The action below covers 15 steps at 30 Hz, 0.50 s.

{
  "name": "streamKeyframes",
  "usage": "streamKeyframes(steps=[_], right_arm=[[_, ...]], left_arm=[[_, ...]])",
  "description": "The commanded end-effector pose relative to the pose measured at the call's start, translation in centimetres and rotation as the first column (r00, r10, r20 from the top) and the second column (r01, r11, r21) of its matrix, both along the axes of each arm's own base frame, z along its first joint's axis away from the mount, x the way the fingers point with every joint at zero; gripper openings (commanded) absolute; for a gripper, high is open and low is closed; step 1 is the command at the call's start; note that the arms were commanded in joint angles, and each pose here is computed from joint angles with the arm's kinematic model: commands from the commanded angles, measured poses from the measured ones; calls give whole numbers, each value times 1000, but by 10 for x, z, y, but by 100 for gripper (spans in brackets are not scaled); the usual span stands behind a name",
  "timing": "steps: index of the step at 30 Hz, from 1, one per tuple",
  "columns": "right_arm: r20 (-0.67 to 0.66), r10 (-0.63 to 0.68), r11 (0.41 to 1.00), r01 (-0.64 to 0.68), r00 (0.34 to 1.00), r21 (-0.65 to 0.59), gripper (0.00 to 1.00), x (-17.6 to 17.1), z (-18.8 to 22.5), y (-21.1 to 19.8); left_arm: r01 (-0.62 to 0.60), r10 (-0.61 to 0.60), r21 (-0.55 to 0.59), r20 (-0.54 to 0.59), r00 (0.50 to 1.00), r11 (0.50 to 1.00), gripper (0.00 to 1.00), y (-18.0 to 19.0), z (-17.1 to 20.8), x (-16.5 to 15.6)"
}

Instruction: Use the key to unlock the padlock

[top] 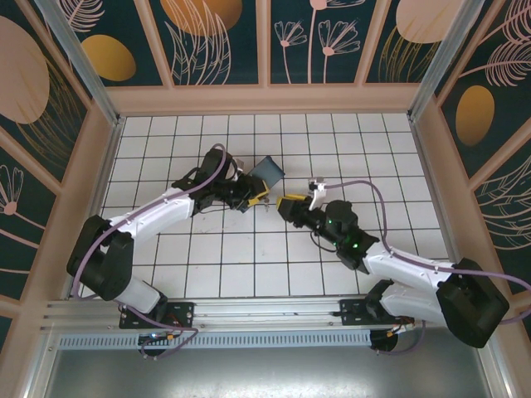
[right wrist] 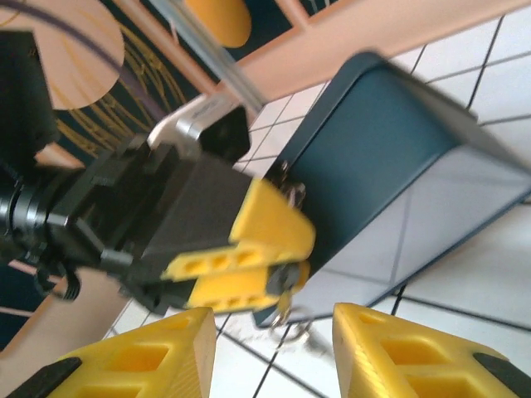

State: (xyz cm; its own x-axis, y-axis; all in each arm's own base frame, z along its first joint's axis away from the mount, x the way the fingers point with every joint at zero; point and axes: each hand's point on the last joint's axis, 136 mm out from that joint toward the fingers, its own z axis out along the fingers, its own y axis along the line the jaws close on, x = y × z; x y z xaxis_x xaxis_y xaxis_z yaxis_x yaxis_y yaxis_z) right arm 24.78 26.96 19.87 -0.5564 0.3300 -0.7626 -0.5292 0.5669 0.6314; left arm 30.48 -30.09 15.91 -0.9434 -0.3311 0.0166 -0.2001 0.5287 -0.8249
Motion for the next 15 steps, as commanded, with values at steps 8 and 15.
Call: streamKeyframes(steps=[8, 15], right_arm=[[-53, -13, 977, 24, 998, 214, 41, 0, 10, 12], [-70, -60, 957, 77, 996, 279, 43, -1, 19, 11]], left_arm=[[26, -24, -19, 98, 995, 999, 14, -9, 24, 9], [44, -43, -16, 79, 996, 999, 15, -14, 9, 4]])
